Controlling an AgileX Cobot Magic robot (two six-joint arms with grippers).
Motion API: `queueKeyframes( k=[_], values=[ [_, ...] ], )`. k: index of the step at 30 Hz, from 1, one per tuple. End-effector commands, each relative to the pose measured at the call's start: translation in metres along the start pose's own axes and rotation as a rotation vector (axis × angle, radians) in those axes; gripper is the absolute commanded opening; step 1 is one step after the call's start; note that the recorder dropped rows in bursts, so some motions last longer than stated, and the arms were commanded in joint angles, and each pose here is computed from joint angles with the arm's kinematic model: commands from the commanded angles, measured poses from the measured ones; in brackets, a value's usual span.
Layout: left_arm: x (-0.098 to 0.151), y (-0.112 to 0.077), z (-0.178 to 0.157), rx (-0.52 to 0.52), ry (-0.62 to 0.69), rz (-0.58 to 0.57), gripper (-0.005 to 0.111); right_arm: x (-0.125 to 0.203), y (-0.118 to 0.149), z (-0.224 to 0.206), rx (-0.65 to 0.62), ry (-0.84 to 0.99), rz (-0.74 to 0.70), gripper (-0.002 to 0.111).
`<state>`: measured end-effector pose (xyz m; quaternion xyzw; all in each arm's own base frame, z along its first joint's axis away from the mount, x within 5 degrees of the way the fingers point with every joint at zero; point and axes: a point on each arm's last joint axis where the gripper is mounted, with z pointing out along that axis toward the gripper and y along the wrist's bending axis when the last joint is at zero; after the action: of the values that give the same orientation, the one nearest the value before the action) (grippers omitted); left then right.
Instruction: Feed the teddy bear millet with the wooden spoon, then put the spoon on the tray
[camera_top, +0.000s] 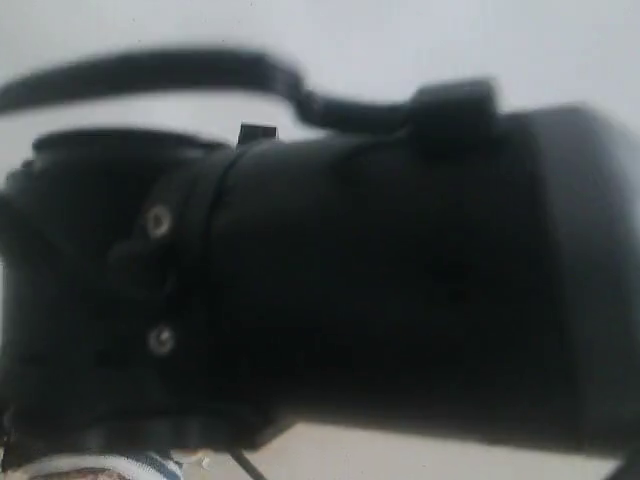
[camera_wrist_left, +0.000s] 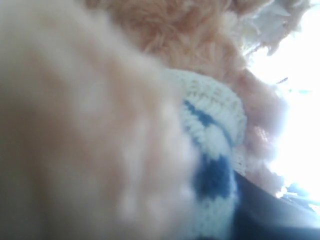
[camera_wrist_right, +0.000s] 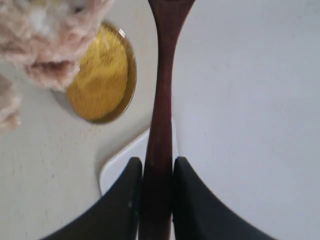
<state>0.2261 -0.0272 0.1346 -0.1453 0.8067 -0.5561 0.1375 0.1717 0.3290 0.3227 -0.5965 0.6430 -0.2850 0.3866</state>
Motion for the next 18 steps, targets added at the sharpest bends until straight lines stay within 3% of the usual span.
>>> queueKeyframes(
  k=[1,4,8,13,18],
  values=[
    [-0.005,-0.006,0.0,0.053,-0.051,-0.012,0.004,0.013,-0.035,-0.009,0.02,-0.116,0.178,0.0],
    [-0.006,-0.006,0.0,0.056,-0.062,-0.016,0.004,0.034,-0.056,-0.001,0.013,-0.063,0.308,0.0],
    [-0.011,-0.008,-0.001,0.073,-0.125,0.003,0.004,0.071,-0.073,0.033,-0.102,0.079,0.51,0.0],
    [-0.014,-0.009,-0.001,0.072,-0.13,0.051,0.004,0.112,-0.083,0.064,-0.304,0.183,0.627,0.0],
    [-0.027,-0.016,-0.002,0.083,-0.147,0.101,0.004,0.121,-0.082,0.067,-0.378,0.205,0.631,0.0]
  ],
)
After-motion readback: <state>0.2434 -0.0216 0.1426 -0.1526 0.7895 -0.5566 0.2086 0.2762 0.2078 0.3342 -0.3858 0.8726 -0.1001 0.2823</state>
